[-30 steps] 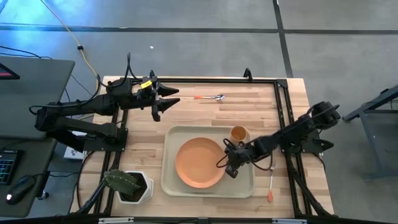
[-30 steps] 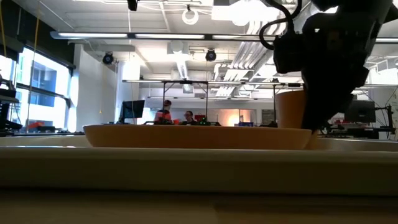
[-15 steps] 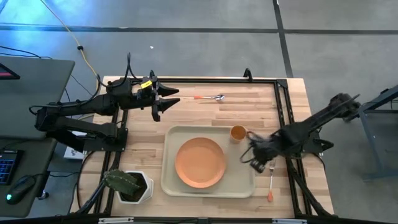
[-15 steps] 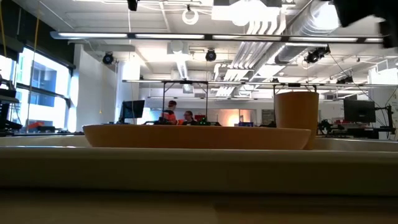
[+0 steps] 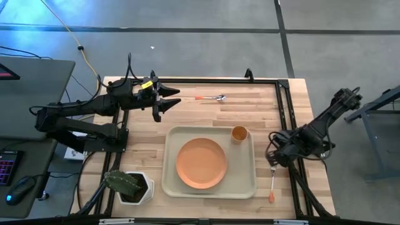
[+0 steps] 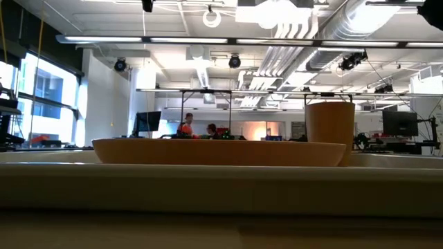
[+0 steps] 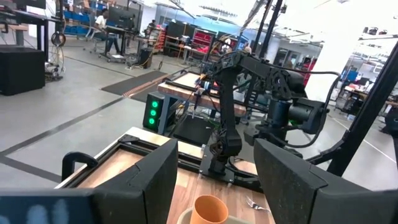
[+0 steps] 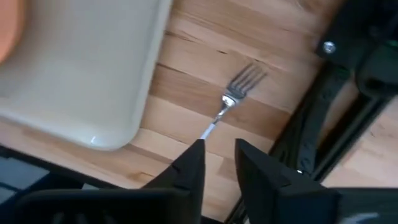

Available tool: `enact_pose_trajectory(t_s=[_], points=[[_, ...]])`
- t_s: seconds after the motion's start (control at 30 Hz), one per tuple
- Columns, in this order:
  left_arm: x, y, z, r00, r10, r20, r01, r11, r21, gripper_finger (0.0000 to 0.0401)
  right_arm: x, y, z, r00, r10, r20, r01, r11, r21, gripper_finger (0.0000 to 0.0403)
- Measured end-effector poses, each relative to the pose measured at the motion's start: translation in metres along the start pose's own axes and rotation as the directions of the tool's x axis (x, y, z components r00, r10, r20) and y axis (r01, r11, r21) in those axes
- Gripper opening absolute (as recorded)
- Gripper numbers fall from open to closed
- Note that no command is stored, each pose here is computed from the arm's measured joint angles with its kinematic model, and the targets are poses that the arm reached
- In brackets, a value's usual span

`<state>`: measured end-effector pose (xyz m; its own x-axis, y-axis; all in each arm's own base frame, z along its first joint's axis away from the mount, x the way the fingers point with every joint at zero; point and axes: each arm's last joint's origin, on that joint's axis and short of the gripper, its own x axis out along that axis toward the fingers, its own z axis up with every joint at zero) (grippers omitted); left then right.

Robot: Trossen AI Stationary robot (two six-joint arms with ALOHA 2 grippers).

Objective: Pick and place plate/cup/fork/spoon on tray
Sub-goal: Put the orange fork to the right of the orange plate on the gray tray

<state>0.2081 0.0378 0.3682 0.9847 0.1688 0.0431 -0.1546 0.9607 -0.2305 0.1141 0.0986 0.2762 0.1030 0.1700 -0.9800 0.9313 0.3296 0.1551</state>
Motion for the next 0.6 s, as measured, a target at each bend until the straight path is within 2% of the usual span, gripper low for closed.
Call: enact_pose_trajectory(t_s=[0.17,0.37,0.6], points=[[0.0000,0.0000,0.0000,1.000,0.000,0.000,0.000,1.000,0.000,0.0200,-0.0003,-0.0037,-0.0008,0.999,-0.033,-0.012,0.034,0.997,0.063,0.0133],[0.0000,0.0000,0.0000,1.000,0.000,0.000,0.000,1.000,0.000,0.0200,-0.0003,-0.0040,-0.0009,0.999,-0.038,-0.015,0.039,0.997,0.074,0.0196],[0.0000,0.0000,0.0000,1.000,0.000,0.000,0.000,1.000,0.000,0.0200,0.0014,-0.0007,-0.0040,0.999,-0.025,-0.038,0.029,0.993,0.115,0.0229]])
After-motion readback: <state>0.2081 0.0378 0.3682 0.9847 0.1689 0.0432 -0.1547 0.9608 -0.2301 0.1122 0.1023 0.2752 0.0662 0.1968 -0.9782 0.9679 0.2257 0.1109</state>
